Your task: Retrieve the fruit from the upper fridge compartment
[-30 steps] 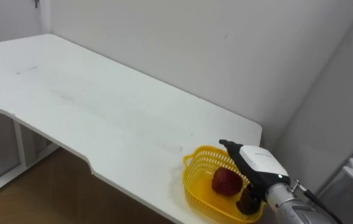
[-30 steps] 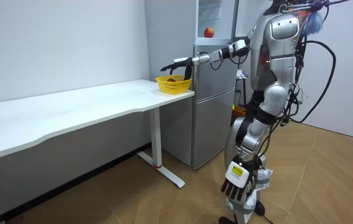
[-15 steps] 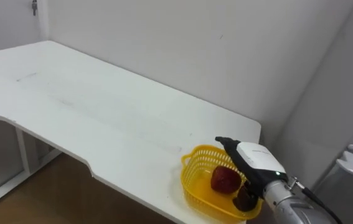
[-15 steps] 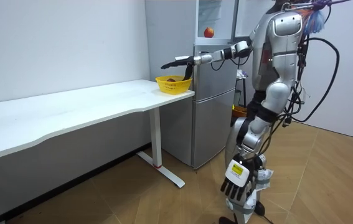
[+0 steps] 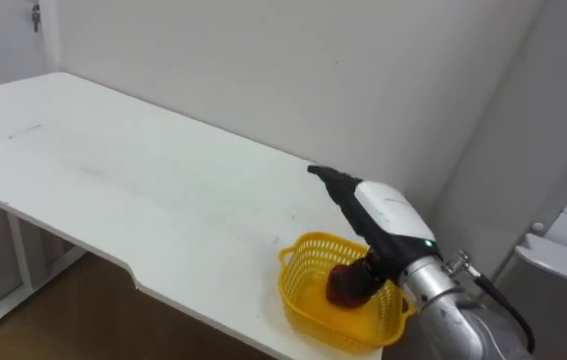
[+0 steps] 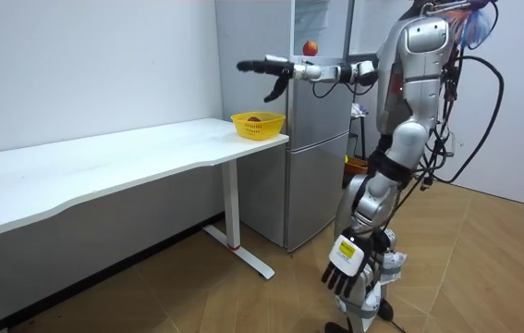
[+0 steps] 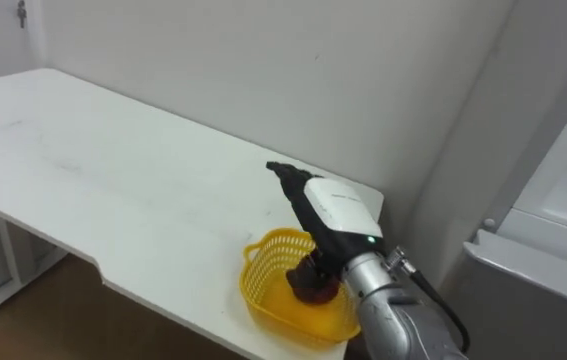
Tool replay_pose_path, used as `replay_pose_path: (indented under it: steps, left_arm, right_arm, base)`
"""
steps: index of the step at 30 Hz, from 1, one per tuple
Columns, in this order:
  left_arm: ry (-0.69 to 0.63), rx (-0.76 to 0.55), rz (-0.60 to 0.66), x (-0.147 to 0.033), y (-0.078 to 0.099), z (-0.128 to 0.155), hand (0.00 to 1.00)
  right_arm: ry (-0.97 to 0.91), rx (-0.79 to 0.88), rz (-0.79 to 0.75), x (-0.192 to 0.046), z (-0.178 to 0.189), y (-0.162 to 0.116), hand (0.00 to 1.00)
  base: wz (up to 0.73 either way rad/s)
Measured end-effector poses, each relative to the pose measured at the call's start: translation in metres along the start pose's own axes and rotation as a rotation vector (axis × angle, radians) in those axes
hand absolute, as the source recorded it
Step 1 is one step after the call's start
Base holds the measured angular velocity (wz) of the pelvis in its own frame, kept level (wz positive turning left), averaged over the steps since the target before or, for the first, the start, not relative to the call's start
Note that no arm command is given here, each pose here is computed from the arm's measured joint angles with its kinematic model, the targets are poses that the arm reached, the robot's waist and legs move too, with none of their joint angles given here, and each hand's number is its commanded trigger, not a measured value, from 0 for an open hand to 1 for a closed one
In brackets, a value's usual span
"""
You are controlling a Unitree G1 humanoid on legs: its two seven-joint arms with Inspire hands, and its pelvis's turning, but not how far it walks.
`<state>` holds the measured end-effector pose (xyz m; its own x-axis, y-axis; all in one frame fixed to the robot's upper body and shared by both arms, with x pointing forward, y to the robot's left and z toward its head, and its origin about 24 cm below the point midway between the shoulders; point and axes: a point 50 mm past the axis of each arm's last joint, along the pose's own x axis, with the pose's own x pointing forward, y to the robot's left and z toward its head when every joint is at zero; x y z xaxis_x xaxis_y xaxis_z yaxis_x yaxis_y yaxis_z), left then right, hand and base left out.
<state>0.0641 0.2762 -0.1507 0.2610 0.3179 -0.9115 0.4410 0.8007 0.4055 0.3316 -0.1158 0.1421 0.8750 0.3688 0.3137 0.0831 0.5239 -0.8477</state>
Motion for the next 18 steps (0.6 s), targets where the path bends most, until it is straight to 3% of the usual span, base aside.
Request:
replay_pose_path:
  steps: [12, 18]
  left_arm:
    - [-0.049, -0.016, 0.011, 0.0, -0.011, 0.011, 0.0]
    - [-0.059, -0.029, 0.001, -0.001, -0.017, 0.012, 0.0]
  right_arm:
    - [-0.152, 0.239, -0.202, -0.006, 0.039, -0.025, 0.0]
    - [-0.188, 0.249, -0.269, -0.016, 0.042, -0.035, 0.0]
  base:
    - [-0.15]
    - [-0.06]
